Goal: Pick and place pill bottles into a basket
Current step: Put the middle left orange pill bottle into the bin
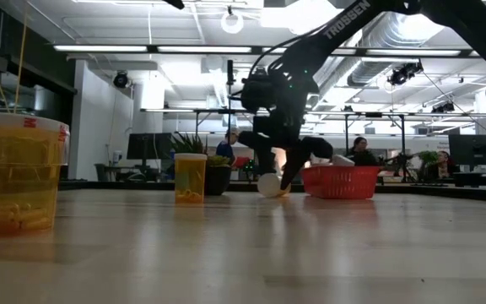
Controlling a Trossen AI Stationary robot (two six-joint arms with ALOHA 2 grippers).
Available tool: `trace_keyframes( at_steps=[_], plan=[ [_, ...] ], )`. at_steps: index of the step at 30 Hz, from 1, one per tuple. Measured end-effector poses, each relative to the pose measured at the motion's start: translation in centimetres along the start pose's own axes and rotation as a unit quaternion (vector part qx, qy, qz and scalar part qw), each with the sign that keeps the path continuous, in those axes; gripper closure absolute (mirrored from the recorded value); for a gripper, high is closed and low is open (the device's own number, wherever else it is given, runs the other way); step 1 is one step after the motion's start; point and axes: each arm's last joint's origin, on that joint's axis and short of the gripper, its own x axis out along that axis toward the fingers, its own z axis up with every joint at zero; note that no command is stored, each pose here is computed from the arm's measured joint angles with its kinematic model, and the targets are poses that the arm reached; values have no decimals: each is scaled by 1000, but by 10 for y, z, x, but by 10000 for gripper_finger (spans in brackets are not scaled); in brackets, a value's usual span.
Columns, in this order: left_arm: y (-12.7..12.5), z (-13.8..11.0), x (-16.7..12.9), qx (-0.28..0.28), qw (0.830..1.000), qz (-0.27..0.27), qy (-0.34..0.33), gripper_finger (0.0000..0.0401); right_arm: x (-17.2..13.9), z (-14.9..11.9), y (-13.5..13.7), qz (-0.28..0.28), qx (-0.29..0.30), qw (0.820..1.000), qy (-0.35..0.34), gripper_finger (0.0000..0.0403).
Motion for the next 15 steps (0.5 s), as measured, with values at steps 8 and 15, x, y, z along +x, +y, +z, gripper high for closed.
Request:
trace_keyframes(
  at_steps=[8, 15],
  plan=[
    [0, 0, 0, 0, 1000, 0, 0, 162, 2, 14, 2, 2, 18, 999, -31, 201],
    [0, 0, 0, 0, 1000, 0, 0, 162, 6, 14, 6, 7, 45, 998, -33, 203]
  ],
)
